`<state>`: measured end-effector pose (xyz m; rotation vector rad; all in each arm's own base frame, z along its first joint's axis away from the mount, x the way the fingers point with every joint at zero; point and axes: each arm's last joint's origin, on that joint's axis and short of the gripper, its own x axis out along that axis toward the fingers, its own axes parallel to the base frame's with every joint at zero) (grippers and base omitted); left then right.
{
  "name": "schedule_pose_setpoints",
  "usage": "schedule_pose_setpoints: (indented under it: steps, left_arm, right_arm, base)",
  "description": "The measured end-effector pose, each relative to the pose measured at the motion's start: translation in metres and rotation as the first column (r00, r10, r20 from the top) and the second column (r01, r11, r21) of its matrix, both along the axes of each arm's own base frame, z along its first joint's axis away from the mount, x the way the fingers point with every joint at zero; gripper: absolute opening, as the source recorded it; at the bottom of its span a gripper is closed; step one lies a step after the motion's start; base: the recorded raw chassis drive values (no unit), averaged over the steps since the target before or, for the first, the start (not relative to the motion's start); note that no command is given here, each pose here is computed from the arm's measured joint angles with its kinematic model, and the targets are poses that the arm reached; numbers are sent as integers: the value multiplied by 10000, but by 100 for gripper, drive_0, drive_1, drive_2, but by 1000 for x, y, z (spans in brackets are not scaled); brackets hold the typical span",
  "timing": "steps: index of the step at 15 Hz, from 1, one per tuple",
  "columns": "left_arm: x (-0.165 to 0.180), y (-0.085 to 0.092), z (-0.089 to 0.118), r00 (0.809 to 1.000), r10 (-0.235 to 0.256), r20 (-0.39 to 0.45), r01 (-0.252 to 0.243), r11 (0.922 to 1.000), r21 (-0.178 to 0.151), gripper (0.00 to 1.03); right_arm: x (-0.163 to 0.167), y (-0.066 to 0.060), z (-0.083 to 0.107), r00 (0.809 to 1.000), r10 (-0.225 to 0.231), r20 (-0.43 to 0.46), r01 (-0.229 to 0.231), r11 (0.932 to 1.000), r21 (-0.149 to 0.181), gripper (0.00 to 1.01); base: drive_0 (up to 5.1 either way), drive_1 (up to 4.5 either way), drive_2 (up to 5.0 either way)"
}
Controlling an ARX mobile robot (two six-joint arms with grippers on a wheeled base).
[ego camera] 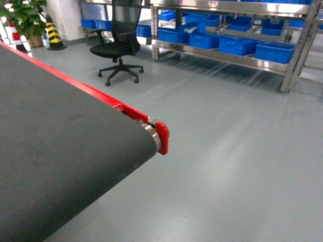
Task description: Sort blue parts and orange caps into right shelf containers
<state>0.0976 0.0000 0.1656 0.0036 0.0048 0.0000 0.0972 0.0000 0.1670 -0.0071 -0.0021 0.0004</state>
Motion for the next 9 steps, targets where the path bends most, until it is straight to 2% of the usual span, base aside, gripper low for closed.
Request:
schedule_pose_setpoints:
  steps: [9]
  left_arm:
    - [0, 0, 0, 10000, 0, 0, 0, 10000, 0, 44]
  right_arm:
    - [0, 0, 0, 10000, 0, 0, 0, 10000, 0, 41]
  base:
    - [-158, -158, -158]
